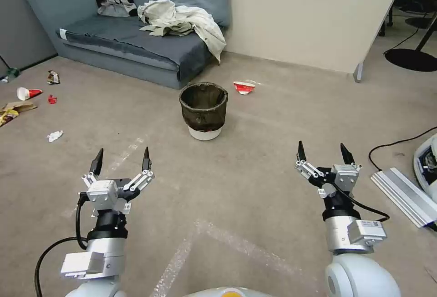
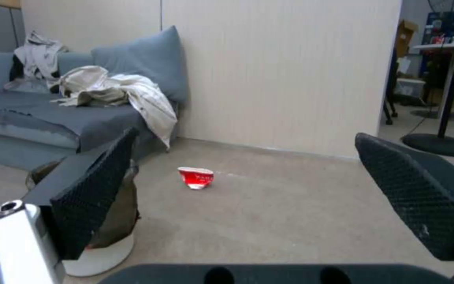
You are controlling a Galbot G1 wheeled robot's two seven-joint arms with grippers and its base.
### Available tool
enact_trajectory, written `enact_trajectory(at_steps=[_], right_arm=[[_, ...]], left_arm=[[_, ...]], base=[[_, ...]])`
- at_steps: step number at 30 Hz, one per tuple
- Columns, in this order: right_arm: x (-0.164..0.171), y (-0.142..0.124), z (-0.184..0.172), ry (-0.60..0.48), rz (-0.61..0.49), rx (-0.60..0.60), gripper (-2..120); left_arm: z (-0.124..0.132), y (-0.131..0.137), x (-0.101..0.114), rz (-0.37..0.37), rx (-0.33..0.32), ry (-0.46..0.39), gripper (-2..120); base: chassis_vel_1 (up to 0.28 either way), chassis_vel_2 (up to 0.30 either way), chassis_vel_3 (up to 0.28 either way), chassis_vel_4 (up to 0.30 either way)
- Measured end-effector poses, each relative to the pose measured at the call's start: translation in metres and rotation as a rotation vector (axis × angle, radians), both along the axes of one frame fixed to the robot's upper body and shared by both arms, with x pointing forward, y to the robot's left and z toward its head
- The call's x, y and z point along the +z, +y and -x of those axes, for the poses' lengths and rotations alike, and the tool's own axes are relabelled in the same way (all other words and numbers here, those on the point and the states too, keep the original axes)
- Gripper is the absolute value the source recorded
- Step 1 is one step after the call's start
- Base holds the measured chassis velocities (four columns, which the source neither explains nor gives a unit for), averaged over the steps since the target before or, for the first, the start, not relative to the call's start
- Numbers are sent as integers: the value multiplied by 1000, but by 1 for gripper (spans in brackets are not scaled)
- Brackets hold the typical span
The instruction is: Pick up the trash can from the floor.
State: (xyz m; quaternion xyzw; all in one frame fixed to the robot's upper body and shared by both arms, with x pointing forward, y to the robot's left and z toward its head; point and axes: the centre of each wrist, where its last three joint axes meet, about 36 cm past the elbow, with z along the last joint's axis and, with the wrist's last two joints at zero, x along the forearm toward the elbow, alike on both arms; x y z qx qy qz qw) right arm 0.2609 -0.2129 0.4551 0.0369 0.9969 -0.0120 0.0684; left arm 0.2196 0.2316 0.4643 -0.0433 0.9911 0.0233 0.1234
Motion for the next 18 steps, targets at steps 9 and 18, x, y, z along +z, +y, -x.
enact_trajectory(at_steps=[9,18], right_arm=[[0,1,1,-2,1,3,100],[-1,2,1,-2,2,6,100]], left_arm=[[1,0,2,0,3,-3,100],[2,0,3,1,6,-3,100]], base=[[-120,113,121,-115],[-118,110,122,-103]])
